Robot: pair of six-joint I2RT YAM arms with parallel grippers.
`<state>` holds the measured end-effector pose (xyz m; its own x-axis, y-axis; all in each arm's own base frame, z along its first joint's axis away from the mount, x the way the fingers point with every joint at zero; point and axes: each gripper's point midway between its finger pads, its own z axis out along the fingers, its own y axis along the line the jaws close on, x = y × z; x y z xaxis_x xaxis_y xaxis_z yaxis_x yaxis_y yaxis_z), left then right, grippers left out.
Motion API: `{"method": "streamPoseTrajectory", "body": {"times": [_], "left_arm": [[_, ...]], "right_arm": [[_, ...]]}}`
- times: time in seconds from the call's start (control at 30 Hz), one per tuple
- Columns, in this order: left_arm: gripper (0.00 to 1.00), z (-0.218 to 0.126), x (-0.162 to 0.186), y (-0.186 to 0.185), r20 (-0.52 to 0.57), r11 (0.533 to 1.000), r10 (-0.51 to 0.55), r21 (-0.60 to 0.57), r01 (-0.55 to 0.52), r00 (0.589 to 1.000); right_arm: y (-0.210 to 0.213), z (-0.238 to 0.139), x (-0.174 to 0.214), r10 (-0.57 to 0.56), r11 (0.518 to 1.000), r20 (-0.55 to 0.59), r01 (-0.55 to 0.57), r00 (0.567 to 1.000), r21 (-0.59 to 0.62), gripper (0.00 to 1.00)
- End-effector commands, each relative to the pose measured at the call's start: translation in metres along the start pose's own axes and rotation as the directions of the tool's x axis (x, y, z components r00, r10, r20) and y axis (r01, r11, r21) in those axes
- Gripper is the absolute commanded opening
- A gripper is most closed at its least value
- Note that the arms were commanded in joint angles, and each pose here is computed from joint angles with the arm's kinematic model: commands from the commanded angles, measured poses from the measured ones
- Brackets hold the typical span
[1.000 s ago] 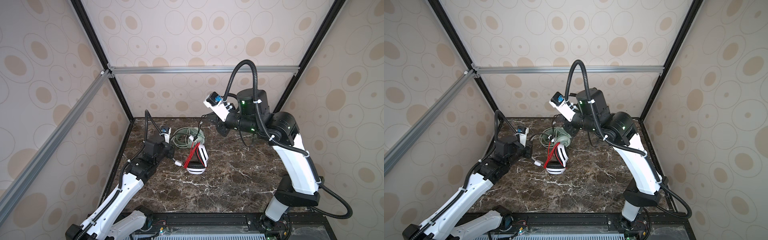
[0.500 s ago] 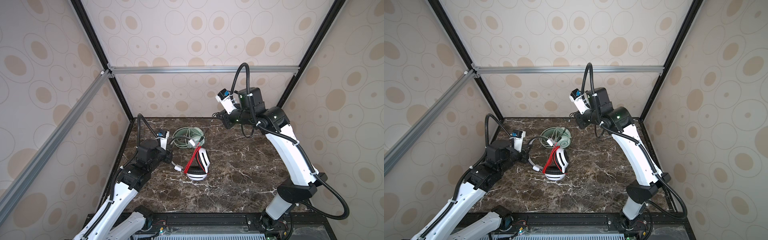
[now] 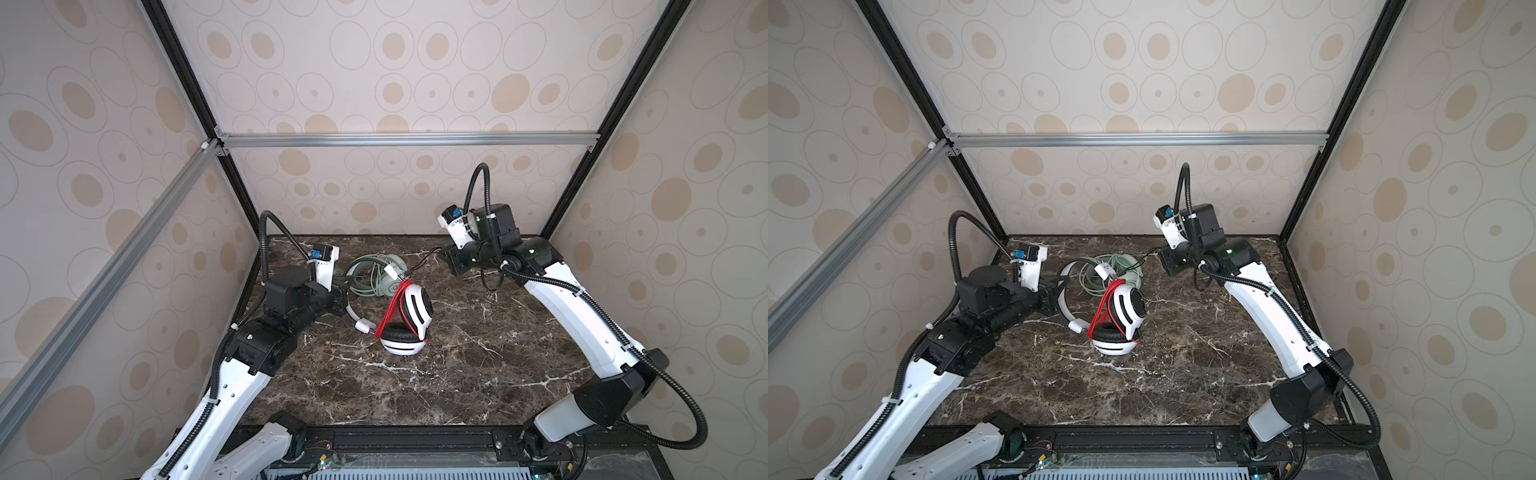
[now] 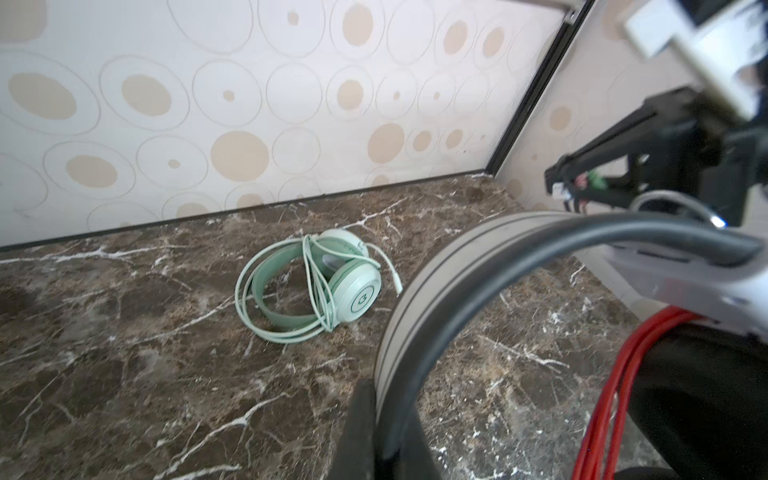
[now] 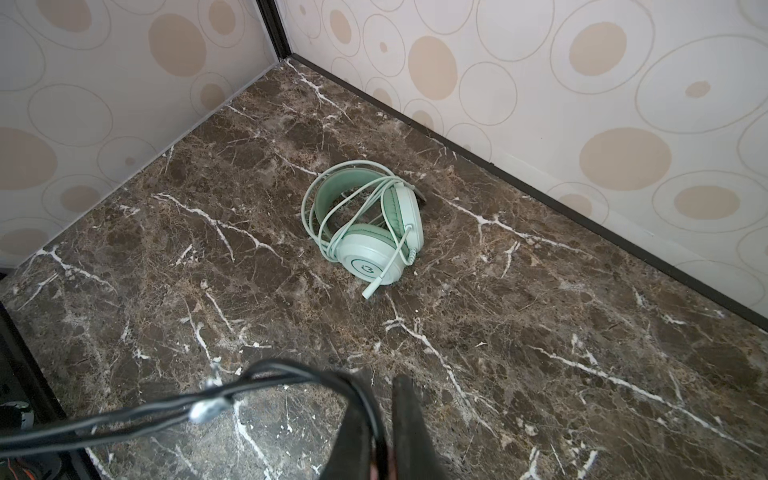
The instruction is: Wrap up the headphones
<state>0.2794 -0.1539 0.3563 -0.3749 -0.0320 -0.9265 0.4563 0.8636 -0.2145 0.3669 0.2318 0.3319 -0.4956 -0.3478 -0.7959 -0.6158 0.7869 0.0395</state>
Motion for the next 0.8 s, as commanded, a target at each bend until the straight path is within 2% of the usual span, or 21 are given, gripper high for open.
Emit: {"method": "streamPoseTrajectory", "body": {"times": [0.0,0.2,0.37,0.63,0.77], "left_arm": [[0.00,-0.025,-0.062,-0.026,0.170,0.994,-0.051,0.104,0.033,0.984],[0.00,-0.038,-0.097,-0.035,0.241,0.989,-0.087,0.138,0.054,0.967],[0.00,-0.040,-0.120,-0.038,0.257,0.979,-0.167,0.155,0.130,0.952],[0.00,-0.059,-0.165,-0.044,0.351,0.954,-0.278,0.212,0.213,0.894],[0.00,-0.061,-0.178,-0.042,0.379,0.920,-0.380,0.252,0.301,0.844]], "right_arm": [[-0.001,-0.011,-0.014,0.016,1.000,0.089,-0.016,0.996,0.005,0.00],[0.002,-0.009,-0.002,0.030,0.999,0.120,-0.029,0.992,-0.013,0.00],[0.024,-0.017,-0.002,0.025,0.992,0.224,0.005,0.974,-0.130,0.00],[0.048,-0.036,-0.006,0.046,0.967,0.349,0.046,0.936,-0.252,0.00],[0.055,-0.045,-0.010,0.084,0.956,0.416,0.045,0.905,-0.291,0.00]]}}
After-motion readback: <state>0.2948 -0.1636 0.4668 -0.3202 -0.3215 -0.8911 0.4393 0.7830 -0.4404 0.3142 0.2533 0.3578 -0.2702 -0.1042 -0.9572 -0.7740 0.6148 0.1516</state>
